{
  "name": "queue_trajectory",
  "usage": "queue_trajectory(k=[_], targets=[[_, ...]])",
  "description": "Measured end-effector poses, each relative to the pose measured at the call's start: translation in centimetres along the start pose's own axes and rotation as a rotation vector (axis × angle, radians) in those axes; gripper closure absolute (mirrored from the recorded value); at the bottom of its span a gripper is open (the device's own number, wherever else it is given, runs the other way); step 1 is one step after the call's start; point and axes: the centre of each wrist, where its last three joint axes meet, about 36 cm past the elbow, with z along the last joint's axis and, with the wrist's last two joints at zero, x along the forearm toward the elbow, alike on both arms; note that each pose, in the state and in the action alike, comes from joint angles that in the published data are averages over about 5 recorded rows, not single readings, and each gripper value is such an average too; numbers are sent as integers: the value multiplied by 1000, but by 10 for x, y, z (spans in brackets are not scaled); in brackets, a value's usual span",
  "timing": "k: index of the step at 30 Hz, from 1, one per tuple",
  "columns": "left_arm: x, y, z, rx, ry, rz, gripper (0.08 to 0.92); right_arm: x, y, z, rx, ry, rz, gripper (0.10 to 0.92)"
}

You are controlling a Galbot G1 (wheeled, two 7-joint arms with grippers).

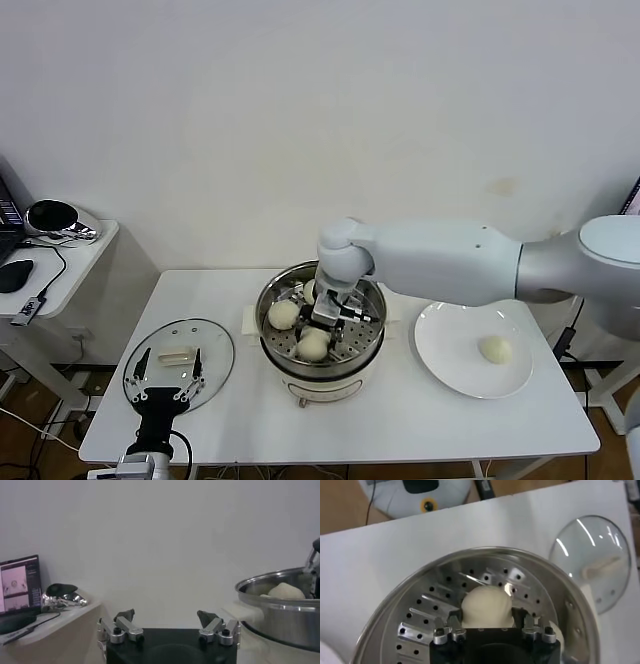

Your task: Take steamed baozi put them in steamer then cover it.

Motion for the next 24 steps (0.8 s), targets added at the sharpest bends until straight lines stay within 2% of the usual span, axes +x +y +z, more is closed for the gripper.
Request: queue_trajectory(k=[3,8,11,18,24], targets=[[0,0,1,-3,1,1,177,-2,-1,-1,18,-3,0,382],[-1,0,2,-4,2,2,177,3,-2,-3,37,0,0,256],[-1,0,2,-4,1,2,177,12,-1,-2,38,10,3,210],[-2,-1,0,-5,-6,10,177,54,8,7,-12,52,23,200],[-3,-2,-3,-8,-13,21,177,95,41,22,-168,119,47,200]])
